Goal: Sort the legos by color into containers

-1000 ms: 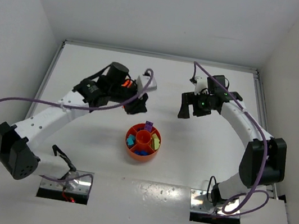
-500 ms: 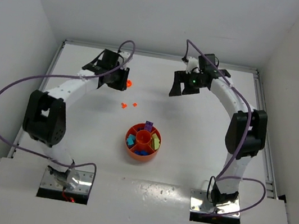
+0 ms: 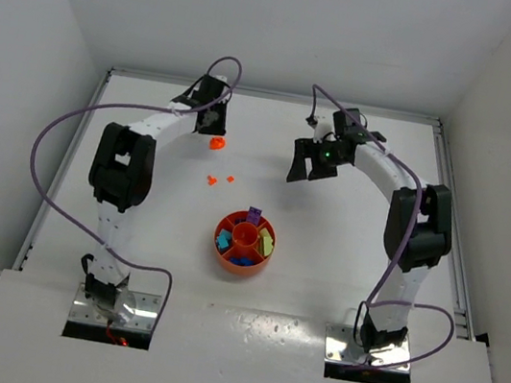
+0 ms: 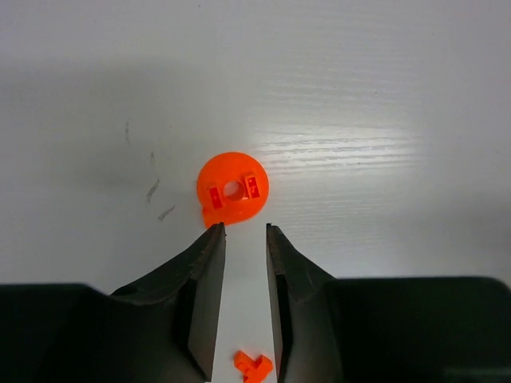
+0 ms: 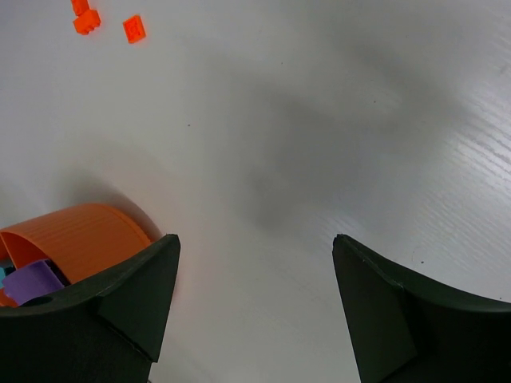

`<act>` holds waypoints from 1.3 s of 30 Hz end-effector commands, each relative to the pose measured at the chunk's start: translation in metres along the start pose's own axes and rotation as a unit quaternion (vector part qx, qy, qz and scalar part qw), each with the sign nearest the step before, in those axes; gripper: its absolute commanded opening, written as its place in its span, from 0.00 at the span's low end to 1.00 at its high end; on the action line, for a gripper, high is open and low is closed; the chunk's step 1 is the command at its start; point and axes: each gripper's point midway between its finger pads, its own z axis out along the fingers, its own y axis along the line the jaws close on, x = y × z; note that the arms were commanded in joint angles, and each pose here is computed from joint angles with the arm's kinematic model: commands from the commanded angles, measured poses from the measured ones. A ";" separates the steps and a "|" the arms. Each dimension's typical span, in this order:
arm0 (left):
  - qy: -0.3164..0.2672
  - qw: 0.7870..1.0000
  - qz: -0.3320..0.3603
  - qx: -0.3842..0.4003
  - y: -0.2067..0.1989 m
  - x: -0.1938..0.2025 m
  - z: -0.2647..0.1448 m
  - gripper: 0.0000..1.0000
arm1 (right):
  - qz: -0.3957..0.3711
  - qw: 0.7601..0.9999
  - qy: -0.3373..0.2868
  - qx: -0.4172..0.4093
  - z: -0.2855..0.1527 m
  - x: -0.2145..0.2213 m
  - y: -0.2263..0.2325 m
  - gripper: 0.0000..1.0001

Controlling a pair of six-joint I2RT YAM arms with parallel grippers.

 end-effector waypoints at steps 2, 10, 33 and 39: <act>-0.020 0.999 -0.032 -0.022 0.007 -0.016 0.010 0.32 | -0.028 0.998 -0.055 0.001 -0.026 -0.027 0.012 0.78; -0.009 0.998 -0.034 -0.045 0.025 -0.008 0.025 0.29 | -0.028 0.998 -0.055 0.001 -0.026 -0.027 0.012 0.78; 0.009 0.999 -0.040 -0.011 0.025 -0.005 0.040 0.29 | -0.023 0.999 -0.047 0.001 -0.022 -0.022 0.010 0.78; 0.010 0.999 -0.040 -0.006 0.024 -0.004 0.040 0.32 | -0.023 0.999 -0.047 0.001 -0.020 -0.020 0.009 0.78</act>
